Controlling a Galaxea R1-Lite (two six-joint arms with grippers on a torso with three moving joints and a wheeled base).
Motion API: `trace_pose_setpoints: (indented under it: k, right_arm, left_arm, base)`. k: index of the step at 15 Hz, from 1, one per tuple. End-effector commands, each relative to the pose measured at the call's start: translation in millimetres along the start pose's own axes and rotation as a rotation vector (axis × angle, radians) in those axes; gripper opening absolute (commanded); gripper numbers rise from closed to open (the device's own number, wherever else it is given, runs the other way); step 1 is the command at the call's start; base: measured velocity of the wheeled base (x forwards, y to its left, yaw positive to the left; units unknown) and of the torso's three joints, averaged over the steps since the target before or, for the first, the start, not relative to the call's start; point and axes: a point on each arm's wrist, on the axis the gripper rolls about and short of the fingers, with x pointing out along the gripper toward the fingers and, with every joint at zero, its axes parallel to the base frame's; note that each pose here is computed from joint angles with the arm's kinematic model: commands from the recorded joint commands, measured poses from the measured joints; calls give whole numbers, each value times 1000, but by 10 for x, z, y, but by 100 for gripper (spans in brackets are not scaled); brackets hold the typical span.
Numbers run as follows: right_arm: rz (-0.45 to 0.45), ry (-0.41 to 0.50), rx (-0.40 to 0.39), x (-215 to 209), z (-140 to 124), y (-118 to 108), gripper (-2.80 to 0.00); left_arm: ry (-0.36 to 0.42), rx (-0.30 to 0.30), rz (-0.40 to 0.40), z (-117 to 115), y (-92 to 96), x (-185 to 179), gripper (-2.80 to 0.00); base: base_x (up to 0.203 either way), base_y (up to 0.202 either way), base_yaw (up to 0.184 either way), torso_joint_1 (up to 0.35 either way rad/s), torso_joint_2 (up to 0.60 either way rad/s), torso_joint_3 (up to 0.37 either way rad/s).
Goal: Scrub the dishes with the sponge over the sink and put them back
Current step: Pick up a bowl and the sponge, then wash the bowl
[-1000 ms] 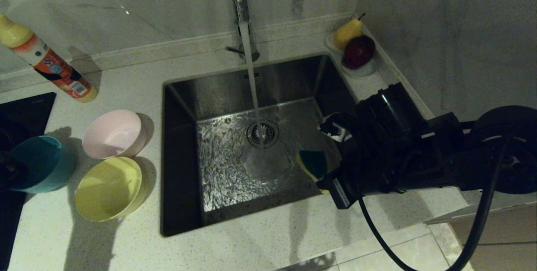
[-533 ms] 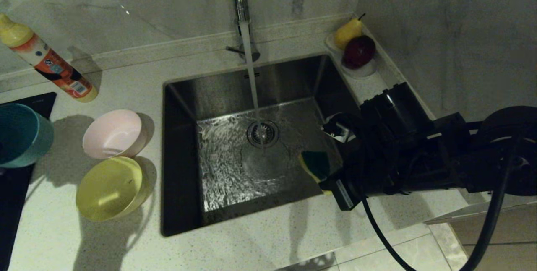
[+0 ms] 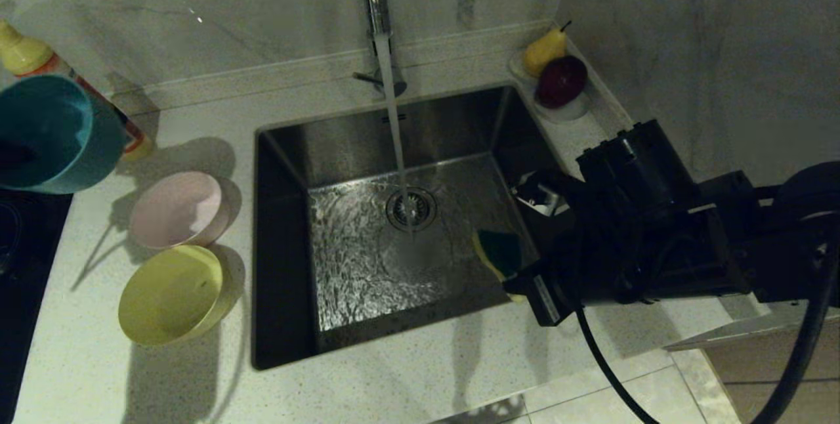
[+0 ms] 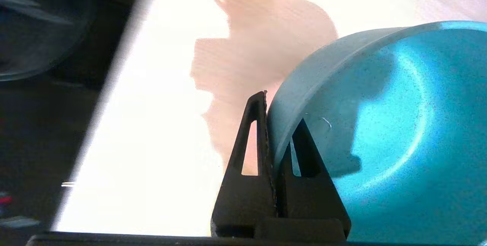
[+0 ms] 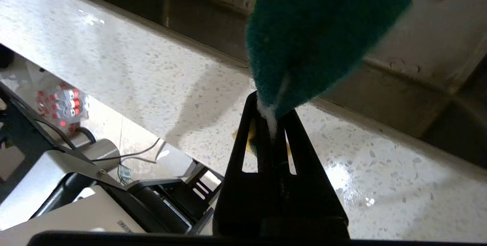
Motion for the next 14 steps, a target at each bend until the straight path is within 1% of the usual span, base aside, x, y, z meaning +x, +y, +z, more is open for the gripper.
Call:
trace_pose_setpoints:
  k: [1, 2, 3, 4, 6, 8, 11, 13, 14]
  right_arm:
    - [5, -39, -2, -169, 27, 12, -280]
    - [7, -47, -4, -202, 33, 19, -280]
    - [9, -54, -4, -228, 39, 22, -280]
    - [15, -63, -9, -259, 46, 45, -280]
    - [17, -65, -10, -271, 46, 50, -280]
    - [17, -64, -9, -261, 41, 49, -280]
    - [16, -60, -7, -261, 20, 47, -280]
    - [18, -71, 6, -320, 16, 49, -280]
    - [18, -70, 6, -347, -9, 47, -280]
  left_arm:
    - [70, 37, -99, -135, -348, 157, -280]
    - [96, 46, -108, -217, -498, 250, -280]
    - [118, 43, -123, -280, -626, 306, -280]
    - [145, 41, -156, -350, -778, 345, -280]
    - [209, 59, -209, -516, -1035, 443, -280]
    - [255, 95, -211, -738, -1254, 577, -280]
    - [336, 100, -245, -1069, -1527, 698, -280]
    - [353, 106, -280, -1256, -1690, 803, -280]
    - [350, 102, -299, -1302, -1772, 817, -280]
  base:
    - [0, 0, 0, 0, 0, 0]
    - [0, 0, 0, 0, 0, 0]
    - [0, 0, 0, 0, 0, 0]
    - [0, 0, 0, 0, 0, 0]
    - [0, 0, 0, 0, 0, 0]
    - [0, 0, 0, 0, 0, 0]
    - [0, 0, 0, 0, 0, 0]
    - [0, 0, 0, 0, 0, 0]
    - [0, 0, 0, 0, 0, 0]
